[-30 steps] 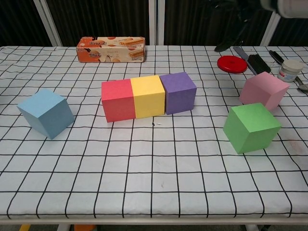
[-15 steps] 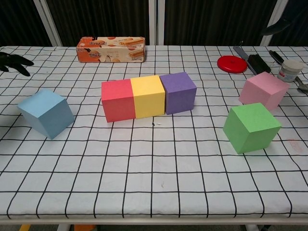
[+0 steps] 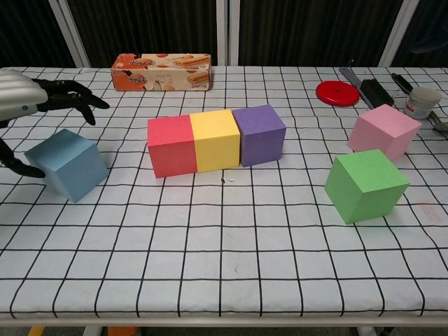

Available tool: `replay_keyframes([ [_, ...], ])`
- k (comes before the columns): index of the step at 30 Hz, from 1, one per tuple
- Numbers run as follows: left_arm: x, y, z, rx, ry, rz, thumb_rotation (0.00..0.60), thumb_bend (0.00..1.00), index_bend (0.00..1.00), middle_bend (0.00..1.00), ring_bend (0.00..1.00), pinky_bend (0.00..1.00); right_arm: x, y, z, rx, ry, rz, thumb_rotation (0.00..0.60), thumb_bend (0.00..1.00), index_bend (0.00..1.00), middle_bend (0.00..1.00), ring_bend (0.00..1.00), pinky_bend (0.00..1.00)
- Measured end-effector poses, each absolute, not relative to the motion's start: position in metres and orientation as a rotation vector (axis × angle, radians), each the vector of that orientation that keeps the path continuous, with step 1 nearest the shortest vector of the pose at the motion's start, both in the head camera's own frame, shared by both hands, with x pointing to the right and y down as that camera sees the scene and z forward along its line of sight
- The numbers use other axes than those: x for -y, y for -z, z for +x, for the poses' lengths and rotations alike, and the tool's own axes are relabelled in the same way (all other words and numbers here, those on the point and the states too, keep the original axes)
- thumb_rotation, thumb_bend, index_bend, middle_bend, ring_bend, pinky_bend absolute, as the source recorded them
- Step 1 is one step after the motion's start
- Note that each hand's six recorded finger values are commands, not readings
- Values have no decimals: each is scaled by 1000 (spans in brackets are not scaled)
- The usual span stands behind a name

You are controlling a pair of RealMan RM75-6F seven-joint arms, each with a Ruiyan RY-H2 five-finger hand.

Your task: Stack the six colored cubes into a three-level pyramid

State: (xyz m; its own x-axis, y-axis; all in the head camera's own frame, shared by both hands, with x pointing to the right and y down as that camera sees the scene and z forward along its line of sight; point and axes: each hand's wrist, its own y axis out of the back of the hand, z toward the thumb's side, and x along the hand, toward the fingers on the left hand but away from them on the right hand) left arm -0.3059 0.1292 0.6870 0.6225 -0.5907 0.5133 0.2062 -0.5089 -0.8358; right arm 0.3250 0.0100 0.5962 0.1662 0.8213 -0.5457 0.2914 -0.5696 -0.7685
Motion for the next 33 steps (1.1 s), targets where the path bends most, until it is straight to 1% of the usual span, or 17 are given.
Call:
replay_keyframes([
  [3, -133, -691, -306, -288, 1015, -1868, 600, 81, 88, 332, 37, 201, -9, -596, 331, 1073, -1407, -1954, 600, 85, 0, 109, 0, 0],
  [7, -132, -688, -305, -315, 1007, -1880, 600, 164, 118, 430, 83, 212, -8, -596, 335, 1093, -1405, -1956, 600, 85, 0, 112, 0, 0],
  [10, -123, -676, -306, -375, 982, -1877, 600, 188, 126, 465, 103, 217, -7, -595, 337, 1100, -1399, -1955, 600, 85, 0, 112, 0, 0],
  [16, -104, -644, -299, -460, 923, -1874, 600, 191, 126, 489, 128, 232, -6, -589, 337, 1123, -1376, -1953, 600, 86, 0, 112, 0, 0],
  [18, -97, -634, -290, -483, 894, -1887, 600, 193, 126, 490, 132, 233, -4, -585, 337, 1142, -1357, -1949, 600, 86, 0, 116, 0, 0],
  [20, -91, -626, -275, -490, 852, -1904, 600, 195, 126, 491, 135, 256, -3, -580, 339, 1169, -1336, -1939, 600, 86, 0, 118, 0, 0],
  [23, -82, -619, -250, -463, 795, -1911, 600, 200, 126, 493, 144, 281, -3, -572, 347, 1219, -1315, -1924, 600, 86, 0, 119, 0, 0],
  [28, -73, -621, -206, -391, 732, -1939, 600, 202, 125, 494, 157, 281, -5, -565, 363, 1290, -1309, -1917, 600, 84, 0, 128, 0, 0],
  [33, -70, -632, -157, -311, 672, -1969, 600, 202, 125, 495, 157, 279, -11, -561, 385, 1354, -1317, -1916, 600, 85, 0, 128, 0, 0],
])
